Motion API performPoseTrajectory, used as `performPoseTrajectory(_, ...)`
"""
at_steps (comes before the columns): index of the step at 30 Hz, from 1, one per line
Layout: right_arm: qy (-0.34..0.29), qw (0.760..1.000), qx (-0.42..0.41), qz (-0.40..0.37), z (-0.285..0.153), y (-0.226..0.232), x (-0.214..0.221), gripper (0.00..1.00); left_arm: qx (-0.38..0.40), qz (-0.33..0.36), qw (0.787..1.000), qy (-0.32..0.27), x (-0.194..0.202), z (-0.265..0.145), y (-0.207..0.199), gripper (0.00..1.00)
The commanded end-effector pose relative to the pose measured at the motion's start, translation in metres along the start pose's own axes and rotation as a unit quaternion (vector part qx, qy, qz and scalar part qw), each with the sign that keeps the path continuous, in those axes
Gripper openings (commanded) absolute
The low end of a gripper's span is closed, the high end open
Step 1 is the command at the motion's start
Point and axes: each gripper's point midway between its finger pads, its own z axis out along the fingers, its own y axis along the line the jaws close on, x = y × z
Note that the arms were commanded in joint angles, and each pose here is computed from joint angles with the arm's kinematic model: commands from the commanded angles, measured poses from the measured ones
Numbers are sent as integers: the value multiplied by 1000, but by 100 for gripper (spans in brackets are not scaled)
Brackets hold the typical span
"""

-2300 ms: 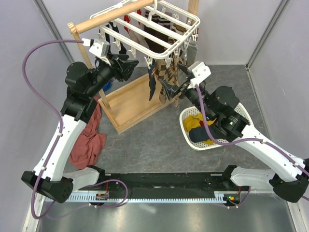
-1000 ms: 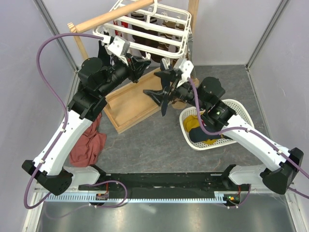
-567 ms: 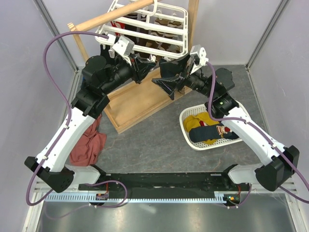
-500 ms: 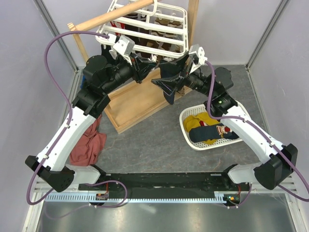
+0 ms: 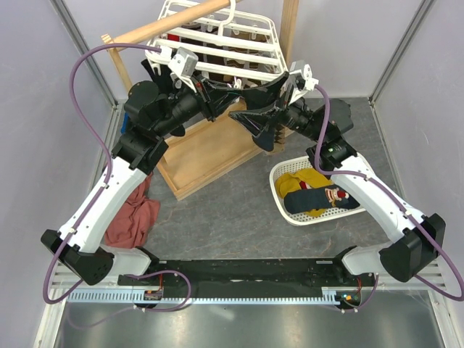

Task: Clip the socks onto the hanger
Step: Open the clamp at the hanger.

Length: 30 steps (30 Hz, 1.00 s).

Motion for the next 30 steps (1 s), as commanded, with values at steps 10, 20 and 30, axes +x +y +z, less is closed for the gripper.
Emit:
performPoseTrajectory(10,-44,997,67,5,1,-22,-37,79,151,-50,987,-32,-31,-13,-69,2)
performPoseTrajectory(20,-48,997,64,9,2,-18,-42,69,173,-75,982,-30,-27,-10,-75,2)
performPoseTrajectory(30,-66,997,40,8,5,-10,-53,61,172,-86,981,-14,-13,-4,-70,2)
